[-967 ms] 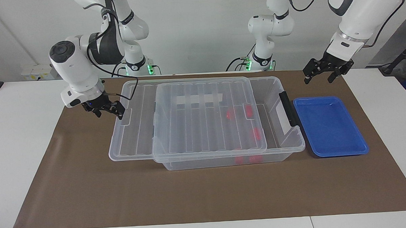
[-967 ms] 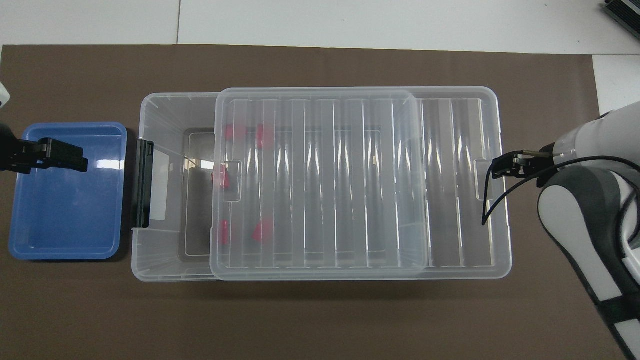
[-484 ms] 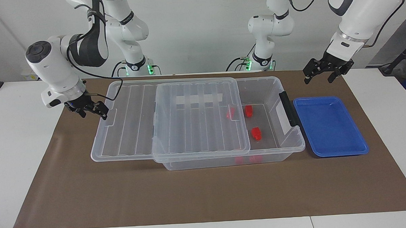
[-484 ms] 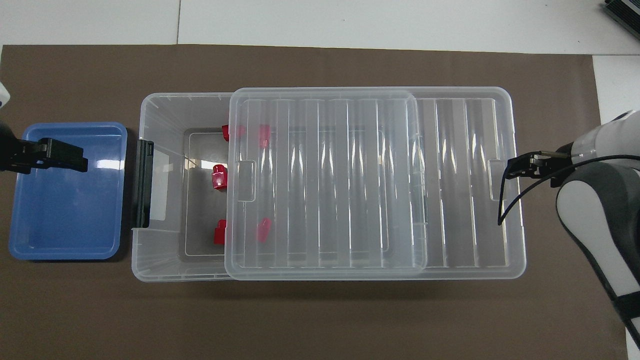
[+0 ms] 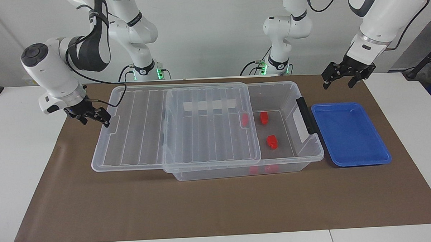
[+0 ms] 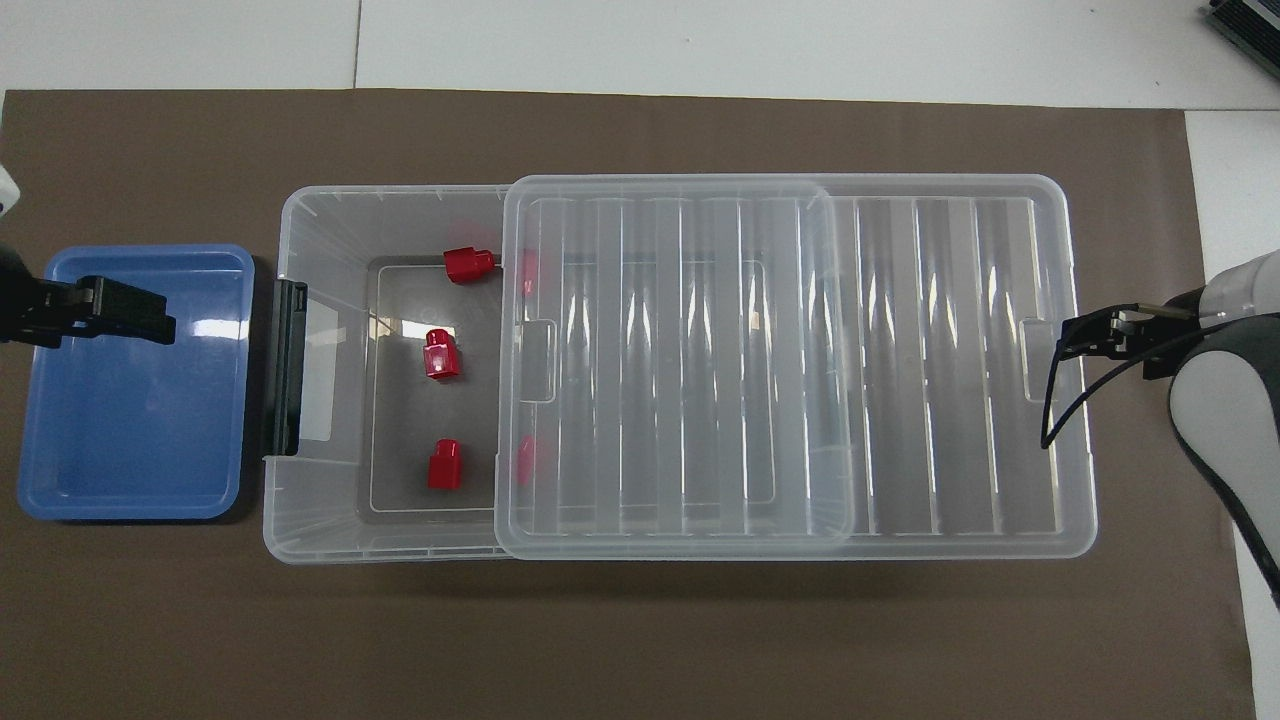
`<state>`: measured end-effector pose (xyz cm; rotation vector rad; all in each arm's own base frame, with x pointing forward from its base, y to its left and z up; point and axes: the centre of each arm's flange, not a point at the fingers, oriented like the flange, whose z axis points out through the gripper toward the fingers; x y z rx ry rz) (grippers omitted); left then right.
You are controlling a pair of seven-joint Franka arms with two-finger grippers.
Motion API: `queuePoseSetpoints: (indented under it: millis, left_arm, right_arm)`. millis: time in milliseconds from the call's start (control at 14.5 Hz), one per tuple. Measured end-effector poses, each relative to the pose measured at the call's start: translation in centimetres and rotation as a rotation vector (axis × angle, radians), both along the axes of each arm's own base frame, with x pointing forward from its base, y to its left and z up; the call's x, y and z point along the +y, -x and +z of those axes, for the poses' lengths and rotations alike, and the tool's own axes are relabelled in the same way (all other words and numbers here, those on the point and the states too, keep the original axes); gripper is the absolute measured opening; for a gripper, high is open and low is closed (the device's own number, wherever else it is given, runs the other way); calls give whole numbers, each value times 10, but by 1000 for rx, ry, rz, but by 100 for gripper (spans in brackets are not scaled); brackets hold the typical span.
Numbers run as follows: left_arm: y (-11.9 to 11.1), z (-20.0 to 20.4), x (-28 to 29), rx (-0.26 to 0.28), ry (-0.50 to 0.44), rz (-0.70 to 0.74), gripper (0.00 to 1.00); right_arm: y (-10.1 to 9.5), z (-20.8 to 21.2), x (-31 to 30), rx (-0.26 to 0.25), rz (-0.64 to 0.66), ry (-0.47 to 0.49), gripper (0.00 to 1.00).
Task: Place red block in blue tray from box
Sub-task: 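Release the lid and draw the right gripper back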
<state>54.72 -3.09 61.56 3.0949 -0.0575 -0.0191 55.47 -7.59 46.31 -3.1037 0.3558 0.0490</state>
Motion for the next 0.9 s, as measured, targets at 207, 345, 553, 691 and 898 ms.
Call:
queuePoseSetpoints:
  millis: [207,345,553,691,898]
  left_arm:
    - [0,0,0,0,0,0,100]
    - [0,0,0,0,0,0,100]
    - [0,0,0,0,0,0,100]
    - [0,0,0,0,0,0,100]
    - [0,0,0,0,0,0,100]
  right_arm:
    - [-1,4,2,-8,4,1,100]
    - [-3,11,7,-22,14,4,100]
    - [-5,27,18,-53,34,8,100]
    - [-4,38,33,-62,53,12,100]
    - [0,58,66,-58,77,28,100]
